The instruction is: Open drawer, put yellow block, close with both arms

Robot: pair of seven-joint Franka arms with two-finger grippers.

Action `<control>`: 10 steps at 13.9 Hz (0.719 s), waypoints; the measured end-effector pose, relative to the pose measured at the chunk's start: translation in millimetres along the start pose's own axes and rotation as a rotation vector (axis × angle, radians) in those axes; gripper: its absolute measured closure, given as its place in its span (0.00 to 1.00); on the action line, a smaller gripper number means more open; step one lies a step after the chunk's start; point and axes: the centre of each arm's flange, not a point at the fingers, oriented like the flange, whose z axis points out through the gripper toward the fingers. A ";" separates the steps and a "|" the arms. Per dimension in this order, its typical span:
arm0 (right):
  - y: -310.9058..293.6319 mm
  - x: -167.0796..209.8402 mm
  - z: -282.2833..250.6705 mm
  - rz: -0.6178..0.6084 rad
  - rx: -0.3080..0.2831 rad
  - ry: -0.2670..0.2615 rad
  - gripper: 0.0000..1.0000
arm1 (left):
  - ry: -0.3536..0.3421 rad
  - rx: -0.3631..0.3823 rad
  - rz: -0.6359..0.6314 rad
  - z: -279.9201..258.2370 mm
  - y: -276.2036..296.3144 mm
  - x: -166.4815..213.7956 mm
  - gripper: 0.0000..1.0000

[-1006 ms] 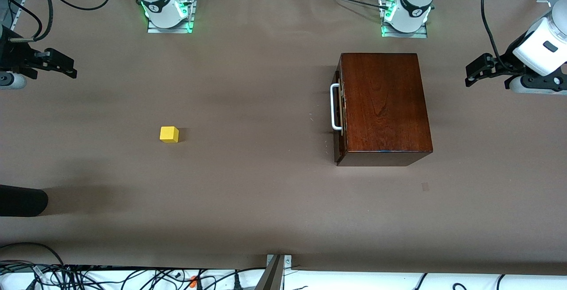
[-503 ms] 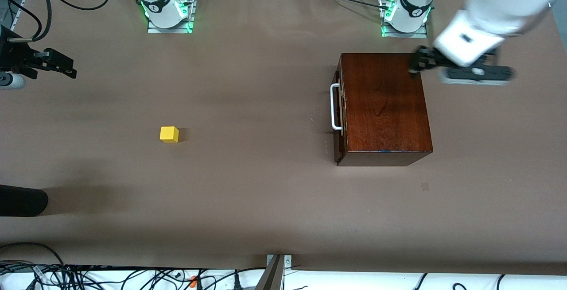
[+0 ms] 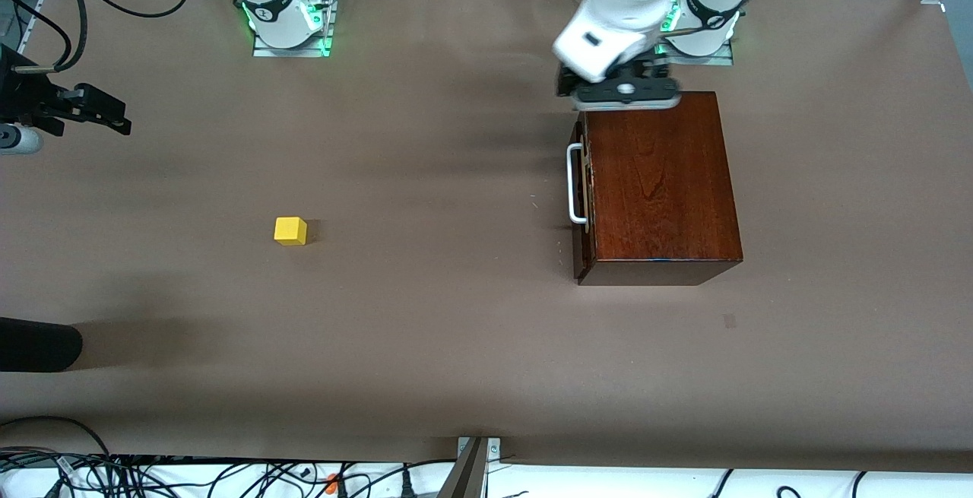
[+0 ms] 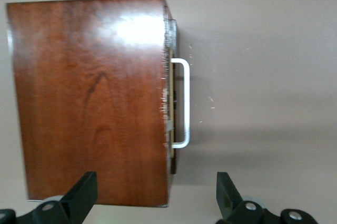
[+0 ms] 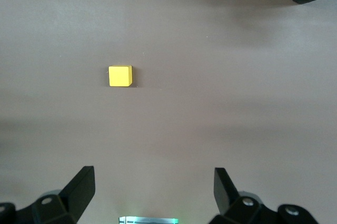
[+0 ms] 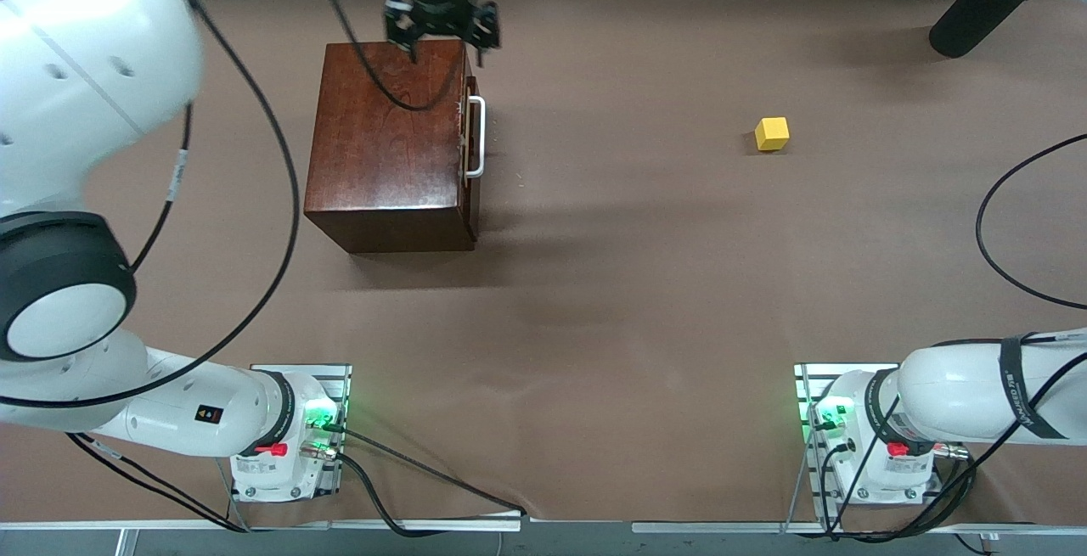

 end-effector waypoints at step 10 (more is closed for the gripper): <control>0.1 0.1 0.3 0.000 0.000 -0.001 0.00 | -0.018 0.106 0.056 135.1 68.4 23.9 0.00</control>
